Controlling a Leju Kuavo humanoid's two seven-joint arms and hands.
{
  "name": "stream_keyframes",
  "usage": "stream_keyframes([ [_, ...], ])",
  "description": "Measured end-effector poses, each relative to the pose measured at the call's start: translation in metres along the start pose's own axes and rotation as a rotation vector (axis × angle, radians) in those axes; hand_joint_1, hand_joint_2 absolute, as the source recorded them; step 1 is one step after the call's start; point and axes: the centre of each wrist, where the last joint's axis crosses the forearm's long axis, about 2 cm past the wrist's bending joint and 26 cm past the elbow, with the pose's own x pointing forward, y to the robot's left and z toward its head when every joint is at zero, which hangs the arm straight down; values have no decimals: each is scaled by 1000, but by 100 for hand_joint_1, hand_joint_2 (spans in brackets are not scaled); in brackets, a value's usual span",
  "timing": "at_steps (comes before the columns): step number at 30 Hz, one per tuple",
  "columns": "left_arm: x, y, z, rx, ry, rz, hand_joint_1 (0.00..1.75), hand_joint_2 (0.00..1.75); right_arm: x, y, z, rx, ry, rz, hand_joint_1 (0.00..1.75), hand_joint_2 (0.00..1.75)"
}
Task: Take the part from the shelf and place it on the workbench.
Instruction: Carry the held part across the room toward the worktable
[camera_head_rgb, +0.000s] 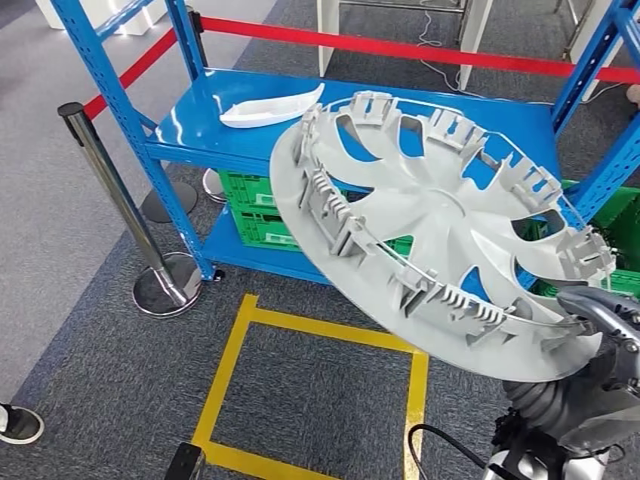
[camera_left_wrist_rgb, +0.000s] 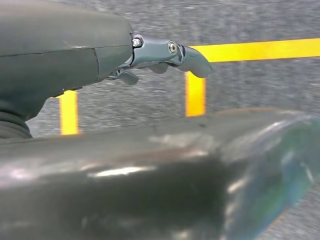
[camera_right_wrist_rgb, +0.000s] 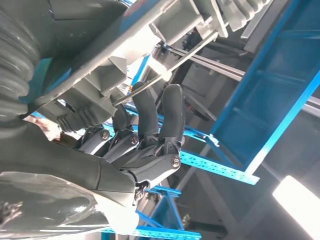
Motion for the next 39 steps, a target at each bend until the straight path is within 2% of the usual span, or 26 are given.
stream_keyframes([
  [6, -1, -3, 2, 6, 43, -17, 0, 0, -5, -6, 7, -3, 39, -11, 175, 175],
  [12, -3, -4, 3, 22, 47, 25, 0, 0, -3, -1, 7, 34, -5, 9, 175, 175],
  [24, 3, -11, 2, 41, 39, 53, 0, 0, -4, 4, 12, 50, 20, -13, 175, 175],
  [39, -5, -12, 8, 74, 85, 48, 0, 0, -4, 0, 19, 71, 39, -5, 175, 175],
])
